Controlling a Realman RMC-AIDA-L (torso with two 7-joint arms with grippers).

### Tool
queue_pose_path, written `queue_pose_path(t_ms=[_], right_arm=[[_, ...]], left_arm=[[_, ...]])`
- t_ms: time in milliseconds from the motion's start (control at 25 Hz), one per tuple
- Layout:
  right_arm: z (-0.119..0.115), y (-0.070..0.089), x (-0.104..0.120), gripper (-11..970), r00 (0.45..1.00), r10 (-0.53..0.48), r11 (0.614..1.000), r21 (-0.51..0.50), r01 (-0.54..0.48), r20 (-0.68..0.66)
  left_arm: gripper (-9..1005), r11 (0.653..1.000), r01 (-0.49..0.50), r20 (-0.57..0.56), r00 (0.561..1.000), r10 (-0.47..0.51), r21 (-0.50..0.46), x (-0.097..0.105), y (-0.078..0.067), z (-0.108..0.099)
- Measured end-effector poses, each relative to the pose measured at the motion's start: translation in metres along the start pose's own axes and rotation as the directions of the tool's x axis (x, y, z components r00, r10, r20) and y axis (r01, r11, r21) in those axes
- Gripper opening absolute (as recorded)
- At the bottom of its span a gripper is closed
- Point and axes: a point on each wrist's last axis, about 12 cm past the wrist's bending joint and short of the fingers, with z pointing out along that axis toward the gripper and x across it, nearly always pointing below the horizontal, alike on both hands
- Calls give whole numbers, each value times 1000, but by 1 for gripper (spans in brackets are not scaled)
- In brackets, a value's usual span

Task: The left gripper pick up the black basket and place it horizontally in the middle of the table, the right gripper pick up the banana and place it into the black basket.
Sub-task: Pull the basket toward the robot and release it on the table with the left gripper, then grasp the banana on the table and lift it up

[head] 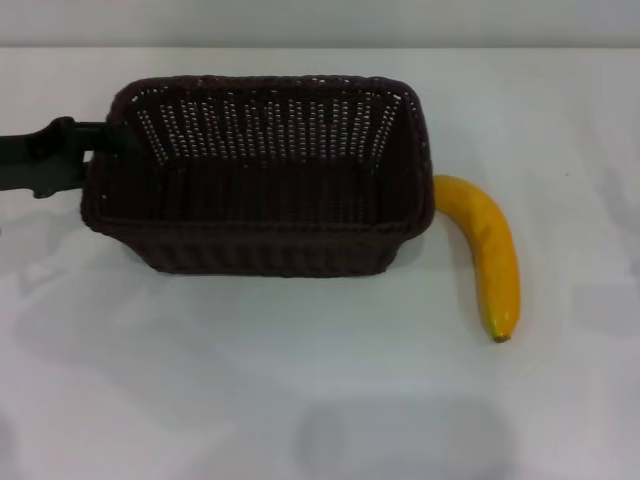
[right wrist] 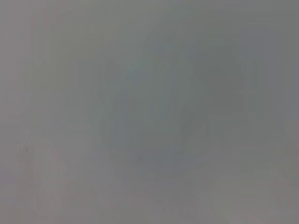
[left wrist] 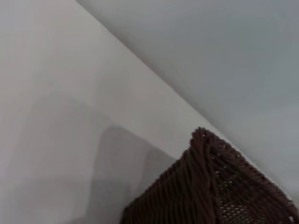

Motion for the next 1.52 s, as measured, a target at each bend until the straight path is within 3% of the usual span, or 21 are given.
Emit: queue_pose_path(t_ms=[320, 480, 640, 760, 880, 960, 1080, 1200, 1280, 1440, 1520], right_arm=[[0, 1, 0, 868, 1000, -1, 1000, -4, 1, -2], [0, 1, 1, 868, 1000, 5, 1000, -3, -5, -2], [1, 4, -1, 868, 997, 74, 996, -53, -74, -8], [6, 0, -10, 868, 992, 123, 976, -174, -128, -36], [11, -17, -28, 868, 980, 163, 942, -278, -189, -113], [16, -30, -45, 868, 959, 201, 911, -323, -259, -202], [24, -37, -75, 868, 927, 159, 868, -400, -295, -339], [29, -31, -102, 868, 898, 76, 826, -477, -300, -434], [32, -14, -120, 867, 855, -40, 804, -525, -279, -516], [36, 24, -137, 866, 768, -209, 825, -530, -194, -606], [39, 46, -136, 865, 726, -267, 813, -552, -184, -634]], left_arm=[[690, 999, -25, 10, 1000, 25, 30, 3, -1, -2], [706, 999, -53, 60, 997, 53, -8, 5, 14, -16], [722, 995, -96, 212, 972, 99, -21, 18, 36, -32], [729, 982, -187, 392, 903, 174, -5, 30, 47, -49], [728, 969, -236, 568, 789, 233, -70, 49, 65, -68], [726, 958, -250, 633, 722, 279, -137, 62, 76, -73], [724, 942, -254, 687, 647, 333, -217, 75, 85, -75], [723, 923, -240, 730, 565, 384, -301, 88, 91, -72], [722, 906, -231, 746, 514, 423, -355, 96, 94, -67], [722, 891, -226, 747, 485, 454, -395, 102, 94, -56], [721, 886, -233, 744, 482, 463, -401, 101, 92, -50]])
